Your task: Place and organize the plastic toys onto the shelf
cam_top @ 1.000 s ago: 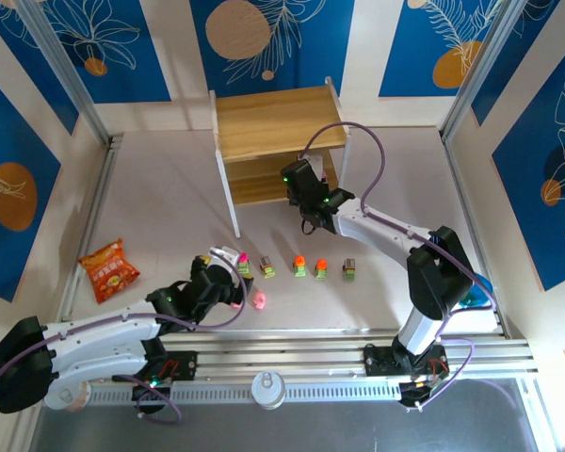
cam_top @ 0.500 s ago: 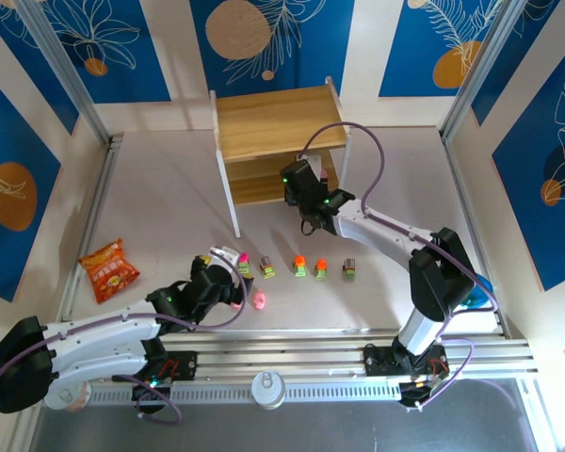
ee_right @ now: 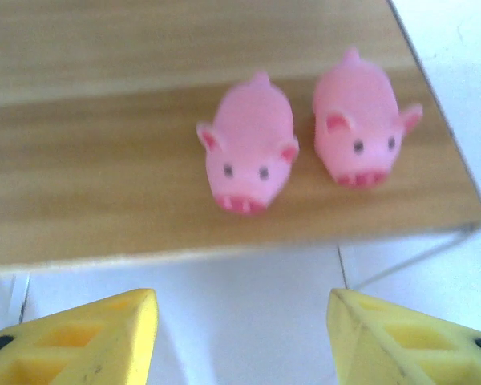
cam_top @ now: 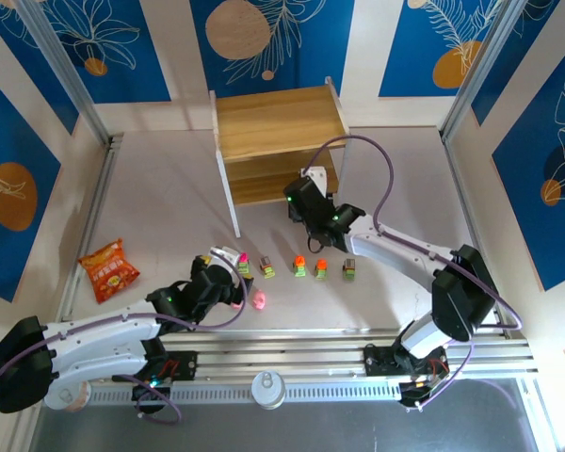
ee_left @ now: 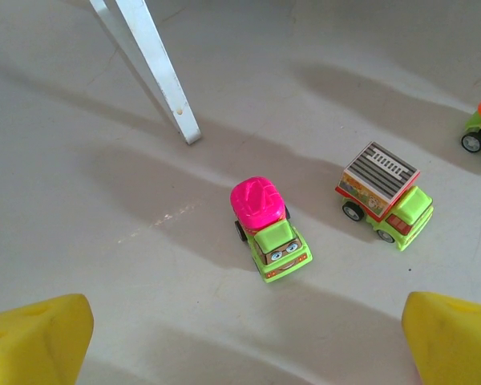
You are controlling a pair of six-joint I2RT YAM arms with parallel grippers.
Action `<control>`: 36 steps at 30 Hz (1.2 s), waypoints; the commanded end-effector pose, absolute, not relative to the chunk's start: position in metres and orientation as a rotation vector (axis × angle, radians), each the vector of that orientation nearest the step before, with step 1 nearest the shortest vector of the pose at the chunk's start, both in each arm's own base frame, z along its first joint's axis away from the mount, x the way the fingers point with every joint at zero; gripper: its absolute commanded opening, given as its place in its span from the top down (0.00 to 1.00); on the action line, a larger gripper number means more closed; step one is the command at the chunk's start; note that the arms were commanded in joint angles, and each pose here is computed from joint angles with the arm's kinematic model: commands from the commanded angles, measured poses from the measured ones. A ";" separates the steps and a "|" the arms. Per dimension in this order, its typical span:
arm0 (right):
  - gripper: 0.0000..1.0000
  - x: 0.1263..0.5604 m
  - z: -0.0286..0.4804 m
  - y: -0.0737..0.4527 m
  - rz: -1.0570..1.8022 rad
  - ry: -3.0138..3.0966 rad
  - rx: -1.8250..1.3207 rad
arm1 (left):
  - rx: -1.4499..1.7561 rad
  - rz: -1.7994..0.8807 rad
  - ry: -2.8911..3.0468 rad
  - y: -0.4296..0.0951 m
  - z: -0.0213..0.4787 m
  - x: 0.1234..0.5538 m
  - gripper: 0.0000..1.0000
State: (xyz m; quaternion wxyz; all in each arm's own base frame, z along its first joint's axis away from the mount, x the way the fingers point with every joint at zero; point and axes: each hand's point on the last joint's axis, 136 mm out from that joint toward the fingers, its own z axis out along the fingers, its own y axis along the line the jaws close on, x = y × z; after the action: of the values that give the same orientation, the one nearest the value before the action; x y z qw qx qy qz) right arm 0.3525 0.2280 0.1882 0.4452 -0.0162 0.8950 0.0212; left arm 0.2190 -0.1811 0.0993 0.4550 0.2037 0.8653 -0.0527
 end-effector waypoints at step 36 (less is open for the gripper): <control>0.49 0.199 0.120 0.167 0.044 2.390 -0.122 | 0.308 -0.128 2.117 -0.194 0.103 0.174 0.11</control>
State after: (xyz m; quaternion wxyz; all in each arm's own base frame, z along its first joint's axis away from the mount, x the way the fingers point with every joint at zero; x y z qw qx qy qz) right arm 0.1983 0.1813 0.1185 0.3677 -0.0554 0.9282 0.0127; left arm 0.1718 -0.1873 0.0917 0.4595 0.1525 0.8732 -0.0555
